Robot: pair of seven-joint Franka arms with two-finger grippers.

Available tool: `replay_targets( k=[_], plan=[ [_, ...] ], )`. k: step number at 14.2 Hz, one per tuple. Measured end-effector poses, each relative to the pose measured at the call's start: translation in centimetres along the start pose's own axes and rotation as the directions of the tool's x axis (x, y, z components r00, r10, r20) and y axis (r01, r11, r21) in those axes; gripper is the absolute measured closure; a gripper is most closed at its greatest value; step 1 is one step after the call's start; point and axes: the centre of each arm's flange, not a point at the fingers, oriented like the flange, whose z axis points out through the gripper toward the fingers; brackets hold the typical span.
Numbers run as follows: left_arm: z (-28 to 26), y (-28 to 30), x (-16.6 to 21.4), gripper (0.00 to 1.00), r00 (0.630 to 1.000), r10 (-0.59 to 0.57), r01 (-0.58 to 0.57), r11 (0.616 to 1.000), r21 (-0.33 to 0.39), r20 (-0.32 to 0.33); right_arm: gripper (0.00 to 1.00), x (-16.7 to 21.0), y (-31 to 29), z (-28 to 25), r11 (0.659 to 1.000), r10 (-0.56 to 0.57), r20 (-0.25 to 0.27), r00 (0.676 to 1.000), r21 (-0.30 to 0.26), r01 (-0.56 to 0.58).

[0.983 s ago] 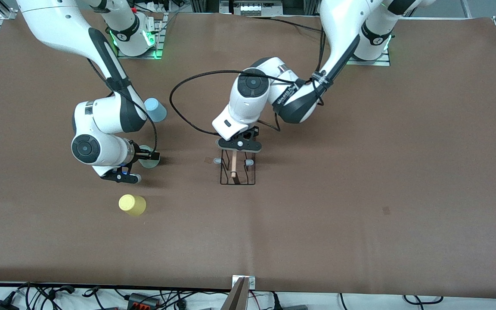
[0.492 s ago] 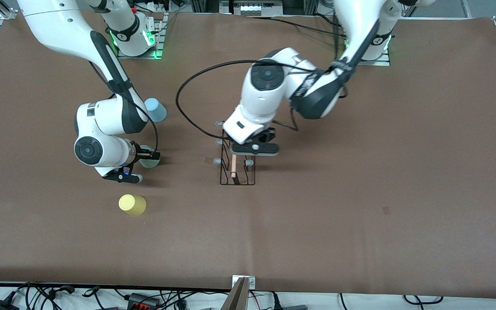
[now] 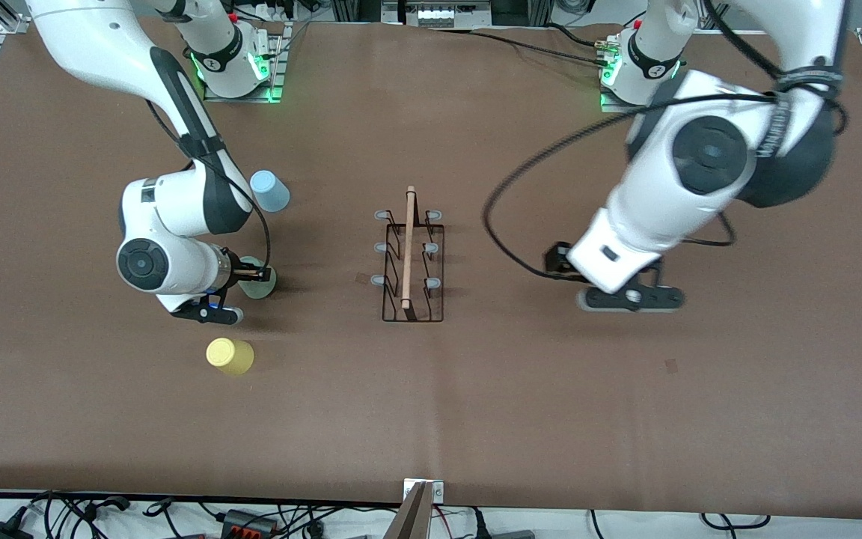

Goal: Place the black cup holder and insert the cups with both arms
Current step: 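Release the rack and raise the left gripper while the right gripper lifts the teal cup, then hang the teal cup on a rack peg and open the right gripper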

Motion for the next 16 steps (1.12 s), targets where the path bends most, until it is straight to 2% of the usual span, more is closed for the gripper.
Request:
replay_targets(
  k=[2, 4, 6, 10, 13, 16],
  plan=[
    [0.3, -3.9, 0.9, 0.00, 1.000, -0.008, 0.008, 1.000, 0.011, 0.028, 0.35, -0.8, -1.6, -5.6, 1.000, -0.023, 0.005, 1.000, 0.015, 0.023],
    [0.5, -6.9, 0.7, 0.00, 0.998, 0.014, -0.015, 1.000, 0.024, 0.066, 0.35, -2.6, -5.3, -9.7, 0.995, -0.050, 0.004, 0.999, 0.089, 0.050],
    [-0.2, -10.5, 0.6, 0.00, 0.996, 0.038, -0.041, 0.999, 0.026, 0.086, 0.35, -4.7, -9.7, -10.7, 0.990, -0.049, 0.016, 0.999, 0.135, 0.047],
    [-2.1, -18.4, -0.8, 0.00, 0.996, 0.010, -0.012, 1.000, 0.021, 0.087, 0.35, -10.0, -18.2, -9.9, 0.993, -0.044, 0.029, 0.999, 0.109, 0.041],
    [-1.3, -18.8, -3.4, 0.00, 0.998, 0.039, -0.040, 0.999, 0.027, 0.050, 0.35, -12.7, -21.7, -9.2, 0.996, -0.019, 0.035, 0.999, 0.088, 0.015],
    [0.3, -18.2, -6.2, 0.00, 0.998, 0.060, -0.061, 0.997, 0.042, 0.021, 0.35, -13.2, -22.5, -8.7, 0.996, -0.023, 0.050, 0.998, 0.091, 0.019]
  ],
)
